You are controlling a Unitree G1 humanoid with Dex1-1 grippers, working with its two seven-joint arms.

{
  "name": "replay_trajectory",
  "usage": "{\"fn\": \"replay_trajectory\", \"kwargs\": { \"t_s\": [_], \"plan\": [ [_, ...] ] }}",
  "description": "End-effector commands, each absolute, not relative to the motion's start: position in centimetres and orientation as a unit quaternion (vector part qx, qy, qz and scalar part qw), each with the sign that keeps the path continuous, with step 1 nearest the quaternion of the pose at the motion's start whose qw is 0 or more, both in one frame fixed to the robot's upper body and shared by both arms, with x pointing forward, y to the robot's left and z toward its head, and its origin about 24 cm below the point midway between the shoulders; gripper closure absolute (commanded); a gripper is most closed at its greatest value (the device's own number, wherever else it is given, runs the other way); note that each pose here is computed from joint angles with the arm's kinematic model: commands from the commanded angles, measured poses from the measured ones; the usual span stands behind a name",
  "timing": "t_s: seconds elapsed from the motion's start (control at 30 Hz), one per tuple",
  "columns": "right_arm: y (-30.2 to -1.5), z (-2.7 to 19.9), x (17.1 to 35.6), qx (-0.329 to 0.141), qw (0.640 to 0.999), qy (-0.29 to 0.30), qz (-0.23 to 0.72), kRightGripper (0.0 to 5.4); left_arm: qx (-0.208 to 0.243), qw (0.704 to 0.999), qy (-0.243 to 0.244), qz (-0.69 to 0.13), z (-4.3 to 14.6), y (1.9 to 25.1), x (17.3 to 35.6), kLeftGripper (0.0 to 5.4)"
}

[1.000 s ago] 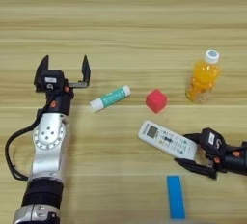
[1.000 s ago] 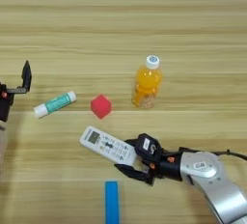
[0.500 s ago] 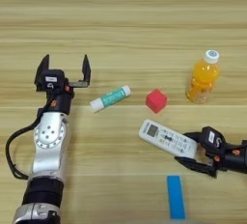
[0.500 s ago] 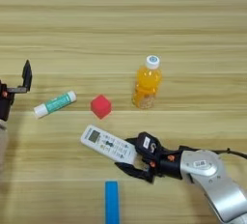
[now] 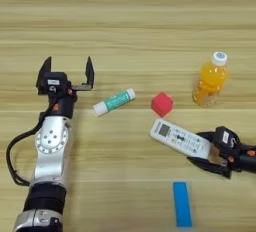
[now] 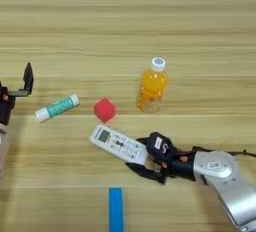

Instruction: Move the objects on the table

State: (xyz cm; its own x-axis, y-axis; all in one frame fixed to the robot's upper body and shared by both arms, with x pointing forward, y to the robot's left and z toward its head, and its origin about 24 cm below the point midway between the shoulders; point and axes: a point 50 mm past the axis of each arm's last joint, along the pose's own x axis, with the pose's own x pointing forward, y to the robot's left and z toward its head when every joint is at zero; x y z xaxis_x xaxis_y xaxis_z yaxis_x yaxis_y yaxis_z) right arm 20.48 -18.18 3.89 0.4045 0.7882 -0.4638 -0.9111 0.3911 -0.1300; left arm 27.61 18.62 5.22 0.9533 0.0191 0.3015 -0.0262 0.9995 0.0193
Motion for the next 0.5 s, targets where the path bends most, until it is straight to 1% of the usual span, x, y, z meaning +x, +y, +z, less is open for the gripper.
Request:
{"fn": "replay_trajectory", "kwargs": {
  "t_s": [0.03, 0.3, 0.5],
  "plan": [
    [-19.6, 4.9, 21.4, -0.205, 0.823, 0.158, 0.506, 2.46, 0.018, 0.987, -0.159, 0.006, 5.5, 18.4, 27.9, 0.00],
    [-21.1, 5.2, 21.9, -0.214, 0.830, 0.163, 0.489, 2.46, 0.018, 0.987, -0.158, 0.006, 5.4, 18.5, 27.9, 0.00],
    [-21.8, 5.0, 21.9, -0.215, 0.831, 0.172, 0.483, 2.46, 0.019, 0.987, -0.159, 0.006, 5.4, 18.5, 27.9, 0.00]
  ]
}}
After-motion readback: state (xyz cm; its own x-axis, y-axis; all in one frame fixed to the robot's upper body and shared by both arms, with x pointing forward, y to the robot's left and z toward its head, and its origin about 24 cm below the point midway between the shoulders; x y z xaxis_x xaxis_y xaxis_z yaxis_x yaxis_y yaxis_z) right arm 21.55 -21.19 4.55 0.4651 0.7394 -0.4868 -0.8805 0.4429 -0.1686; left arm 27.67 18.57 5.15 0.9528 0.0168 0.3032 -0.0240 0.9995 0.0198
